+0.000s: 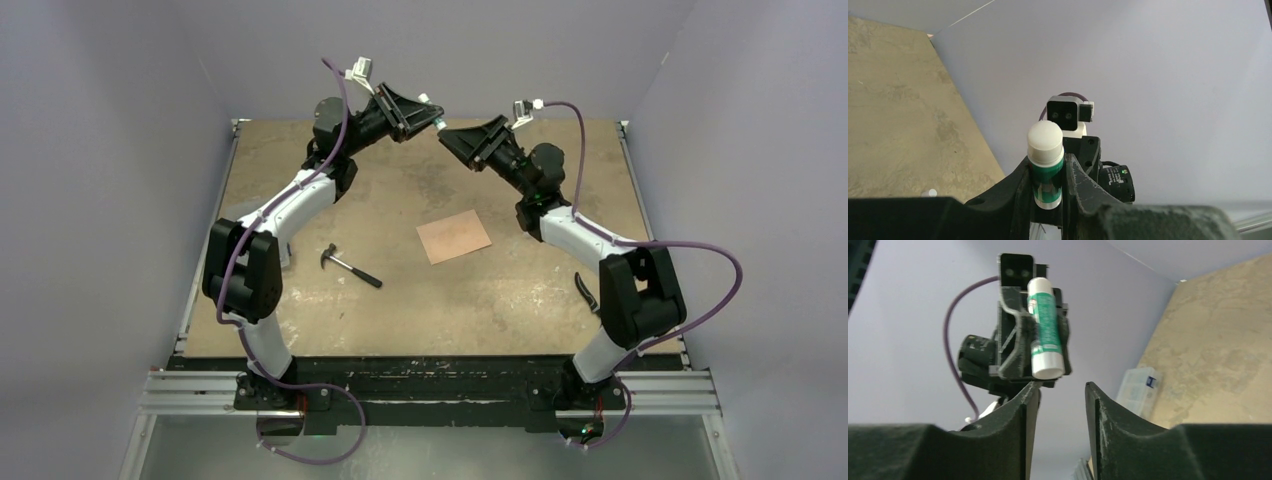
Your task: Place the letter into the envelope and seal it
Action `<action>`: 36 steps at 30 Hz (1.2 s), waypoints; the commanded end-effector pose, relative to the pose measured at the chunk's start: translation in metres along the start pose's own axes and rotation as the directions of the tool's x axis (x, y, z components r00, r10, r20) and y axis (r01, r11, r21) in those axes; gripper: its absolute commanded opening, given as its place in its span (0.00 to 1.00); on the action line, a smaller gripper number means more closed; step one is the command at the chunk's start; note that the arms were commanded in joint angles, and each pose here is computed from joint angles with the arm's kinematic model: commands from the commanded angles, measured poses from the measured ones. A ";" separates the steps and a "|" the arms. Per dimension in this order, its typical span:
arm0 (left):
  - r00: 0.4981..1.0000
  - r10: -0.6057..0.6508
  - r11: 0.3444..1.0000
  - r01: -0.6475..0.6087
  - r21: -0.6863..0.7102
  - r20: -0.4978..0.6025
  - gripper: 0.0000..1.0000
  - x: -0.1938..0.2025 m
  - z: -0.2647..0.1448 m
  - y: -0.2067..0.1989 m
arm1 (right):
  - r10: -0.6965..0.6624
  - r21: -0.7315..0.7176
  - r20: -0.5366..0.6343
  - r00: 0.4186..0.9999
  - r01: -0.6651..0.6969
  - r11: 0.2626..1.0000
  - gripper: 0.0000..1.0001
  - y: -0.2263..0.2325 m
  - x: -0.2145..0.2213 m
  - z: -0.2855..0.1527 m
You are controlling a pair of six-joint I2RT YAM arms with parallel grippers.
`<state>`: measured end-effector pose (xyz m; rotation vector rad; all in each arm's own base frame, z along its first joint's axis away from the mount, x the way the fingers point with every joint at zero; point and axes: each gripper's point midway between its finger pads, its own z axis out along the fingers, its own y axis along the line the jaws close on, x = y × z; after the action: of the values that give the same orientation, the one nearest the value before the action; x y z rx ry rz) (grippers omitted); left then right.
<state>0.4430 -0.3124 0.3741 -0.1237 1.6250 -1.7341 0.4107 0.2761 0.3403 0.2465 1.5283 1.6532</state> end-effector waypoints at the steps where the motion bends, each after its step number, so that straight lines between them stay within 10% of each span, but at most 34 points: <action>1: 1.000 0.031 0.997 -0.031 0.071 0.003 0.00 -0.002 -0.002 -0.024 | -0.018 -0.198 0.027 0.999 0.023 0.980 0.40 0.056 -0.010 -0.004; 24: 0.999 0.038 0.997 -0.038 0.064 0.000 0.00 -0.001 -0.005 -0.023 | -0.039 -0.144 0.050 0.998 0.046 0.989 0.59 0.032 -0.013 0.004; 36: 0.999 0.031 0.999 -0.031 0.020 0.009 0.00 -0.001 -0.007 -0.017 | -0.251 -0.088 0.077 0.965 0.258 0.962 0.00 0.015 -0.019 0.022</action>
<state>0.4453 -0.3094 0.3691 -0.1497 1.6315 -1.7349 0.4197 0.2803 0.3486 0.1903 1.4291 1.6768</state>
